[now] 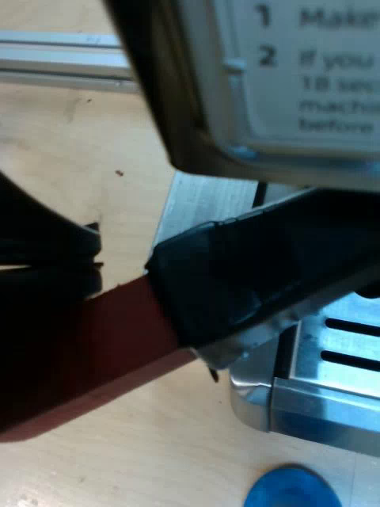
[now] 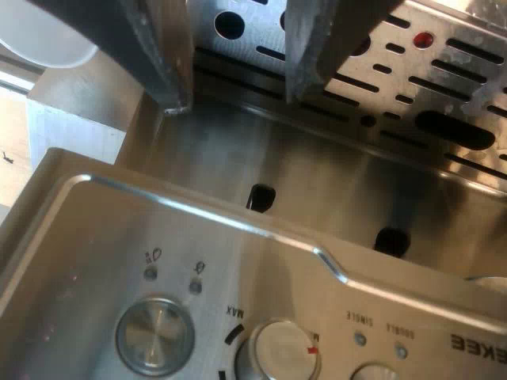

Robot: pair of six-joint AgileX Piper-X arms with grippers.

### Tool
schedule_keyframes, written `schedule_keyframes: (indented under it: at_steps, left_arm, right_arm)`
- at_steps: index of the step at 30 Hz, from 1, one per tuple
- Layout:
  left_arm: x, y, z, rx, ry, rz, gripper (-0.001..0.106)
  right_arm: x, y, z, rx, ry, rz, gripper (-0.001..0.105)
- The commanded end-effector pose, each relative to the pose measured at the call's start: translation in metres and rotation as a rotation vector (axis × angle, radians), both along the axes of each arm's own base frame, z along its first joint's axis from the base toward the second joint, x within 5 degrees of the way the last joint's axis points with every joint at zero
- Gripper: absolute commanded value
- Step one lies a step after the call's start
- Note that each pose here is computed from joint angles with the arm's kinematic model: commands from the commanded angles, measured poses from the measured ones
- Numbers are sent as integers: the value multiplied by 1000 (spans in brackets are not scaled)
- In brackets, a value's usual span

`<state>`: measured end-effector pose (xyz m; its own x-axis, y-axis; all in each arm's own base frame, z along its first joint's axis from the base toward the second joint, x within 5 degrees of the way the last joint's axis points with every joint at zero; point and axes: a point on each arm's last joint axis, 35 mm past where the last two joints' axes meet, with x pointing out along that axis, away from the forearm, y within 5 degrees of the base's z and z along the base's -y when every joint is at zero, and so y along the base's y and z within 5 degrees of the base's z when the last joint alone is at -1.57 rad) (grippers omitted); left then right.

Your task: Put the handle in the coffee machine

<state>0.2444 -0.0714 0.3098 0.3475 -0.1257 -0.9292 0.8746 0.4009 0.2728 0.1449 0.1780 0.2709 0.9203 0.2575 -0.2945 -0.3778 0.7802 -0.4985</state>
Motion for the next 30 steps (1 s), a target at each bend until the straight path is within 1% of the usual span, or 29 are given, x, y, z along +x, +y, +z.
schedule_keyframes:
  at_steps: [1,5,12,17,18,19,20,21,23,27,30]
  left_arm:
    - [-58,-26,-6,-930,781,-159,0]
    - [-63,-34,-2,-961,828,-172,0]
    - [-78,-52,2,-934,873,-270,0]
    - [-79,-54,2,-925,869,-284,0]
    - [-79,-54,2,-919,862,-283,0]
    - [-77,-53,0,-888,841,-281,0]
    - [-77,-53,0,-874,833,-281,0]
    - [-76,-52,-1,-840,811,-277,0]
    - [-74,-50,-3,-811,780,-280,0]
    - [-70,-44,-2,-820,754,-264,0]
    - [-58,-29,4,-853,694,-196,0]
  right_arm:
    - [0,-2,3,3,-11,-4,31]
    - [0,-2,3,3,-11,-4,31]
    - [0,-2,3,3,-11,-4,31]
    - [0,-2,2,-1,-9,-4,31]
    - [0,-2,2,-1,-9,-4,31]
    - [0,-2,2,0,-9,-4,31]
    - [0,-2,2,0,-9,-4,31]
    - [0,-2,2,0,-9,-4,31]
    - [0,-2,2,0,-9,-4,31]
    - [0,-2,2,0,-9,-4,31]
    - [0,-2,2,0,-9,-4,31]
